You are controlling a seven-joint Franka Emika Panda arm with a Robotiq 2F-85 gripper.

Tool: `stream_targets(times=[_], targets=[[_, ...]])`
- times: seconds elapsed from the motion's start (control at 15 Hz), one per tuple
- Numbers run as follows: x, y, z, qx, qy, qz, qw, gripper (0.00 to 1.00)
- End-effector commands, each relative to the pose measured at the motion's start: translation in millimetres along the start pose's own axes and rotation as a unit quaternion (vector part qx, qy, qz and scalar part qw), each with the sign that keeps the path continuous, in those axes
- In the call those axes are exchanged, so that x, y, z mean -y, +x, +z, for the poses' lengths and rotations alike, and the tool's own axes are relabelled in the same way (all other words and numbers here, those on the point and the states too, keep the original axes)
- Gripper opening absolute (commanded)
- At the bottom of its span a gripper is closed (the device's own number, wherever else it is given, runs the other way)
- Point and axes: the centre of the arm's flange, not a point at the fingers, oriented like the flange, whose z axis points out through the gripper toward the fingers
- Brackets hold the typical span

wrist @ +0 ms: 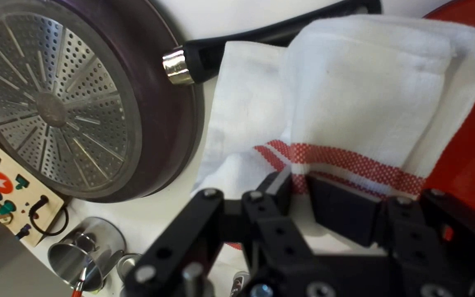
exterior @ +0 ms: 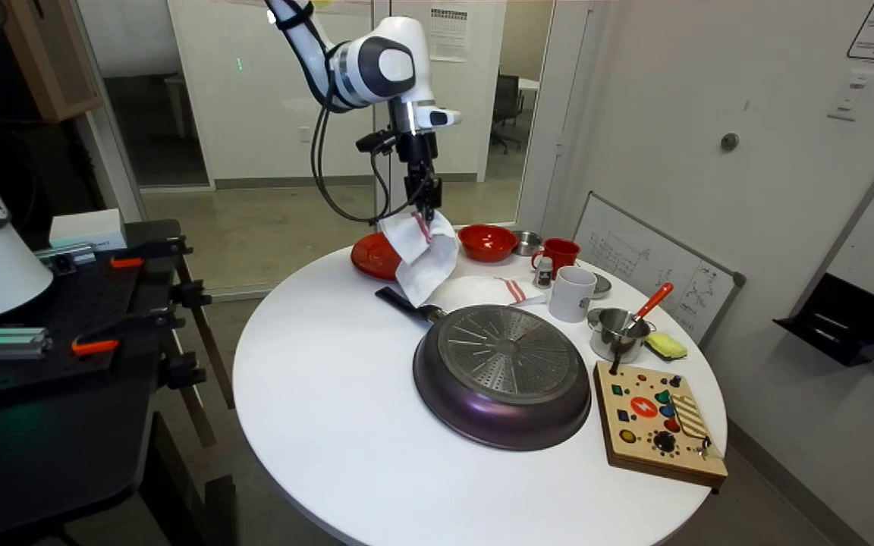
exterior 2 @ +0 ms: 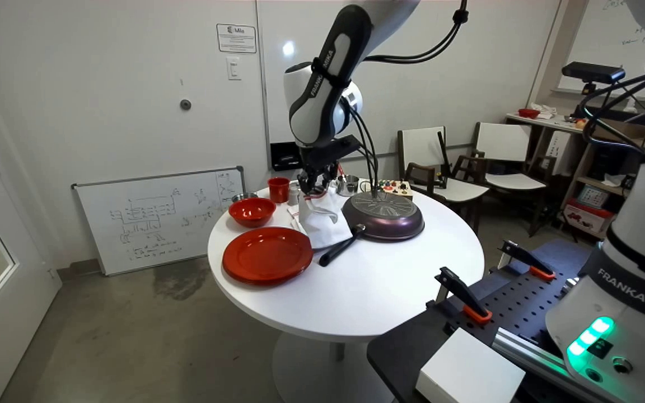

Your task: Fold the towel on the table

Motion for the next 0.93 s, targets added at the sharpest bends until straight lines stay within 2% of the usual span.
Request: stream_targets(times=[0.0, 0.2, 0.6, 0.87], targets=[[7, 43, 27, 0.015, -0.028, 0.009, 0.9995, 0.07], [9, 59, 42, 0.025, -0.043, 0.01, 0.9987, 0.06], [18, 81, 52, 0.034, -0.1, 0.029, 0.994, 0.06], [28, 92, 59, 0.075, -0.119, 0.058, 0.9883, 0.05]])
